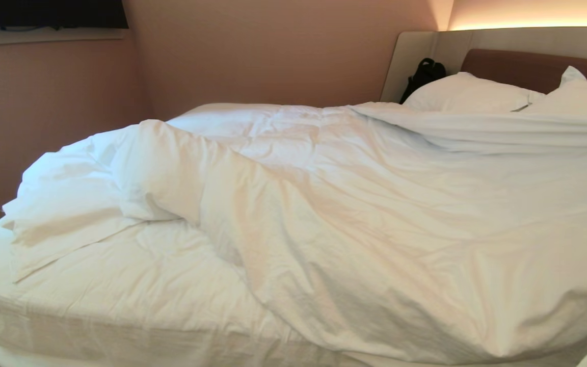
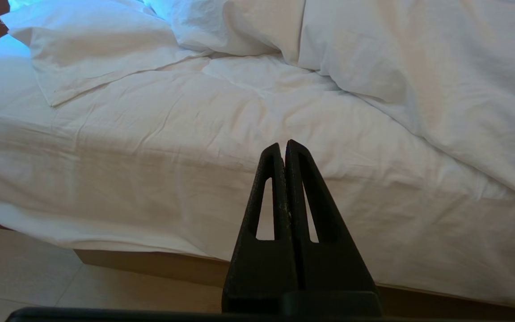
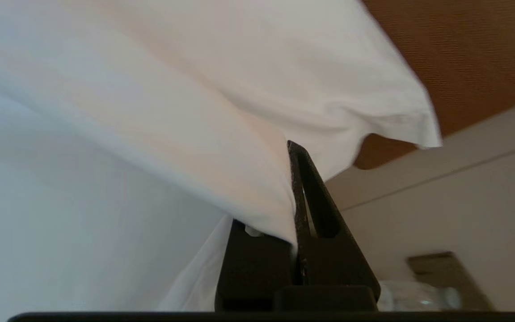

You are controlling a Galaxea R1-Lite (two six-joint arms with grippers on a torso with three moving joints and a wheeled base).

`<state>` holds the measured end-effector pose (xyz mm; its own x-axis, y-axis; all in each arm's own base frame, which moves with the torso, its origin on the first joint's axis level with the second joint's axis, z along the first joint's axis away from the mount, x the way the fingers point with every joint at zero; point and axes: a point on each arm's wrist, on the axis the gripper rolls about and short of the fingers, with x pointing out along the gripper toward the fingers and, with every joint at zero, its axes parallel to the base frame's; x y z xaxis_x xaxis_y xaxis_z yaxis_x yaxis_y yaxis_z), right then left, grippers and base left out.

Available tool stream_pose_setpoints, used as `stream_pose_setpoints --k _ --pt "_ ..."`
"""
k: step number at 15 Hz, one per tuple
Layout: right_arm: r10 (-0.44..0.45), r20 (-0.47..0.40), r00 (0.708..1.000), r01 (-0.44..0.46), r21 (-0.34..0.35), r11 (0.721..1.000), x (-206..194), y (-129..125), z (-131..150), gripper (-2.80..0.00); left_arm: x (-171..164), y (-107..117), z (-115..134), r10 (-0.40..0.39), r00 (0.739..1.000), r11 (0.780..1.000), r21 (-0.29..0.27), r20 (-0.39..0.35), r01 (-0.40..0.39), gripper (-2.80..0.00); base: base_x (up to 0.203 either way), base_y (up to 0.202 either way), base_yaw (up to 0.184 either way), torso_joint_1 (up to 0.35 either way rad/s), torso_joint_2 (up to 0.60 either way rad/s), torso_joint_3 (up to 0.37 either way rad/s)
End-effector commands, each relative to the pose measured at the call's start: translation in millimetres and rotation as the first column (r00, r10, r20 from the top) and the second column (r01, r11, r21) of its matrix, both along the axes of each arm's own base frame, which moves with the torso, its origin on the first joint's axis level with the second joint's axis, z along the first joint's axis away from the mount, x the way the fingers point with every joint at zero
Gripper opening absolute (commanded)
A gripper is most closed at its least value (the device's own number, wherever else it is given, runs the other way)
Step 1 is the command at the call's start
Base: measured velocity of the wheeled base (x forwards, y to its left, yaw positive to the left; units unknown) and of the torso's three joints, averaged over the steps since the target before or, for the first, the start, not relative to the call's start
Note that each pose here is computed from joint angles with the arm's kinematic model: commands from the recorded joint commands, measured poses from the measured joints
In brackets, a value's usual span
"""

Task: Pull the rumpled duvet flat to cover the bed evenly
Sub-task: Flatten the corners of the folded blanket

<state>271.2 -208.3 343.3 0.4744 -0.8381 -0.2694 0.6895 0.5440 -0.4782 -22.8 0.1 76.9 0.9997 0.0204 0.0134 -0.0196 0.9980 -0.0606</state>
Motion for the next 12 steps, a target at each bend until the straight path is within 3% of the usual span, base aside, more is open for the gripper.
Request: stream_pose_setpoints --k 1,4,8,9,10,12 --pt "0.322 -0.001 0.947 -0.308 0.291 0.906 -19.7 42.9 -4.9 -2.8 0.1 0.0 0.1 0.001 1.0 1.0 -0.001 -0.001 -0.001 -2.8 0.0 0.0 0.0 0.0 0.0 0.0" --pt "0.487 0.015 0.873 -0.451 0.405 0.796 -37.3 82.4 -3.7 -2.8 0.1 0.0 0.1 0.001 1.0 1.0 -0.001 -0.001 -0.001 -2.8 0.0 0.0 0.0 0.0 0.0 0.0" --pt "0.667 0.014 0.745 -0.577 0.514 0.634 -57.8 133.8 -19.0 -2.8 0.1 0.0 0.1 0.001 1.0 1.0 -0.001 -0.001 -0.001 -2.8 0.0 0.0 0.0 0.0 0.0 0.0" --pt "0.706 0.014 0.708 -0.598 0.543 0.59 -62.9 144.9 -26.4 -2.8 0.1 0.0 0.1 0.001 1.0 1.0 -0.001 -0.001 -0.001 -2.8 0.0 0.0 0.0 0.0 0.0 0.0" --pt "0.756 0.028 0.654 -0.633 0.568 0.527 -71.1 158.8 -32.3 -2.8 0.1 0.0 0.1 0.001 1.0 1.0 -0.001 -0.001 -0.001 -2.8 0.0 0.0 0.0 0.0 0.0 0.0" --pt "0.806 0.063 0.588 -0.672 0.593 0.444 -80.7 173.0 -36.4 -2.8 0.1 0.0 0.1 0.001 1.0 1.0 -0.001 -0.001 -0.001 -2.8 0.0 0.0 0.0 0.0 0.0 0.0"
